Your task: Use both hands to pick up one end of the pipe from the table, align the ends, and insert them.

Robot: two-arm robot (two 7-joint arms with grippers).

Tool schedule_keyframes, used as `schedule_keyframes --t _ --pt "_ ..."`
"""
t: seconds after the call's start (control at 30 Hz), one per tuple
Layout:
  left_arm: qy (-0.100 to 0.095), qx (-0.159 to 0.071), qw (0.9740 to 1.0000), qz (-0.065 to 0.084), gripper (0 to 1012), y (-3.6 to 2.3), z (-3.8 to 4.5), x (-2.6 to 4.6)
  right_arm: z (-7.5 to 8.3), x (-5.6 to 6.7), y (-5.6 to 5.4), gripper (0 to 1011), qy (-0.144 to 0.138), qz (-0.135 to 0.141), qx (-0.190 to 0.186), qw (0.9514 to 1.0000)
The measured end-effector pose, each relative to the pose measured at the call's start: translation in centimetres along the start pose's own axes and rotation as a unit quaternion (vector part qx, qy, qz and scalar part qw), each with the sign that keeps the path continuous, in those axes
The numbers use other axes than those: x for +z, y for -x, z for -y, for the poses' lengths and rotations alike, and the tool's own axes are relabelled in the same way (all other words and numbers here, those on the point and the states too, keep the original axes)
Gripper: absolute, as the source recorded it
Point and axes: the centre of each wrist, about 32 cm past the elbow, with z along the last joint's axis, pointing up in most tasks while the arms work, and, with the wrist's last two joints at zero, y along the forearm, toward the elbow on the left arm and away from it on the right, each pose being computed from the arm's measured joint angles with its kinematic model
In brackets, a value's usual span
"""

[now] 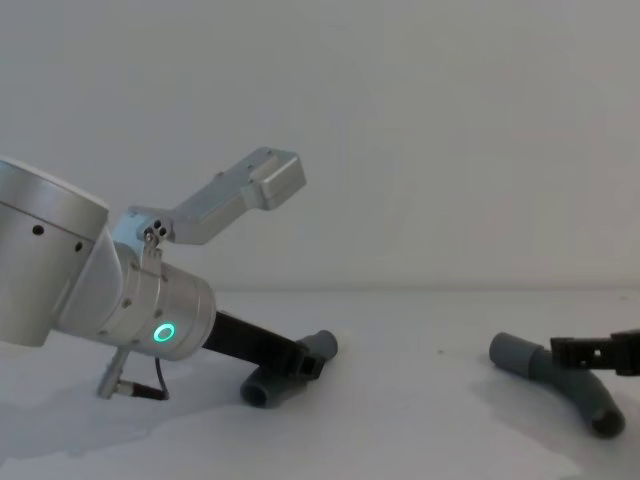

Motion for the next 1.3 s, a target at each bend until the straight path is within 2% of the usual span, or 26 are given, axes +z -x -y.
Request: schedule_keyframes --t 0.47,1.3 --pt "0.000 0.000 1.0000 0.000 342 0.00 0.00 0.00 -2.0 0.9 0.4 1002 0.029 -0.003 0.003 0.9996" --pt "0.000 0.000 1.0000 0.000 342 0.00 0.00 0.00 -4.7 1.3 0.6 1002 0.056 -0.014 -0.017 0.9982"
